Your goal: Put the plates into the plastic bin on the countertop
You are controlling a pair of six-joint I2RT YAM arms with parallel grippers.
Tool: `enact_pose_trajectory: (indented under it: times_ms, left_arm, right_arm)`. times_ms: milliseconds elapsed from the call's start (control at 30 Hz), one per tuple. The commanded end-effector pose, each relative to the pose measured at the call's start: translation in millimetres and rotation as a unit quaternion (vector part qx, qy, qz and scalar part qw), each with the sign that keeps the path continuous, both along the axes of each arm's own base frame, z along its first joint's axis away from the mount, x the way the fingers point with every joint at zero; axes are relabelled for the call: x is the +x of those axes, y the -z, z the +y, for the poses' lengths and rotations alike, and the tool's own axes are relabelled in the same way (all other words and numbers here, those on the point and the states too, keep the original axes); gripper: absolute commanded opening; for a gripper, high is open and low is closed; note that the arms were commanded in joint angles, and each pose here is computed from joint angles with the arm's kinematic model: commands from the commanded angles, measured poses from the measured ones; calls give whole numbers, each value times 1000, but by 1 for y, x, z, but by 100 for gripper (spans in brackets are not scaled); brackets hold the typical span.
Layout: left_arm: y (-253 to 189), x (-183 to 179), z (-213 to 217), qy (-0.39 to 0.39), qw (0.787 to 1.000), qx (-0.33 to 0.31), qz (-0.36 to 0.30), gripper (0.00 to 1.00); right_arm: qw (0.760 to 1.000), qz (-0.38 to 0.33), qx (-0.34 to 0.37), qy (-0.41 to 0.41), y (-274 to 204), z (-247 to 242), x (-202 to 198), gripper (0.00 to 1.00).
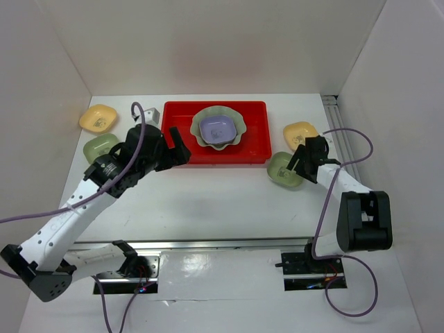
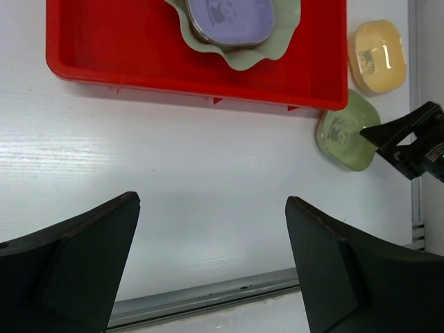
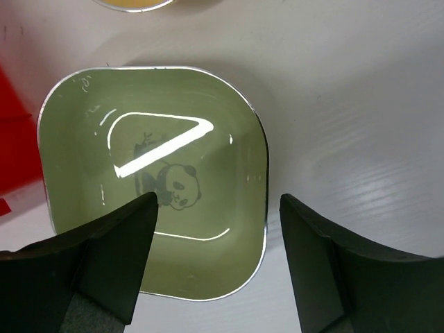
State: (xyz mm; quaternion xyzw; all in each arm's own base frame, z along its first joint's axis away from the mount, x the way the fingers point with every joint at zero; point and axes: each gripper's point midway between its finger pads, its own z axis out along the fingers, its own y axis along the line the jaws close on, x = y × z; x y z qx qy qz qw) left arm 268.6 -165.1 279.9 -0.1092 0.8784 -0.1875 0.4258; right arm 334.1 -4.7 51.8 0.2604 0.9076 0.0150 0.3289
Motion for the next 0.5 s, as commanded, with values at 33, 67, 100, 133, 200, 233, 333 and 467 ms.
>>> enact_pose_trajectory:
  times_ms: [33,67,100,133,200,233,333,467]
  left_arm:
    - [-33,-5,13,-6,999,4,-40,100]
    - [-33,-4,16,-13,999,8,-42,100]
    - [-33,-3,18,-19,999,11,-45,100]
    - [-34,-6,20,-19,999,12,-44,100]
    - [-32,-5,26,-32,998,22,-44,100]
    - [-30,-6,27,-31,998,25,-40,100]
    - [-34,-5,29,-37,998,25,-46,100]
    - [-32,-5,32,-39,998,32,-43,100]
  right_arm:
    - [1000,-26,1,14,-1,-3,12,69]
    - [1000,-21,1,19,3,-7,9,63]
    - [1000,-16,1,19,6,-7,8,53]
    - [1000,-6,1,26,13,-11,4,46]
    - [999,-6,7,31,16,-13,3,42]
    - [999,3,7,31,22,-12,-1,42]
    - [999,7,7,31,27,-12,-3,48]
    - [999,9,8,30,29,-14,-5,33]
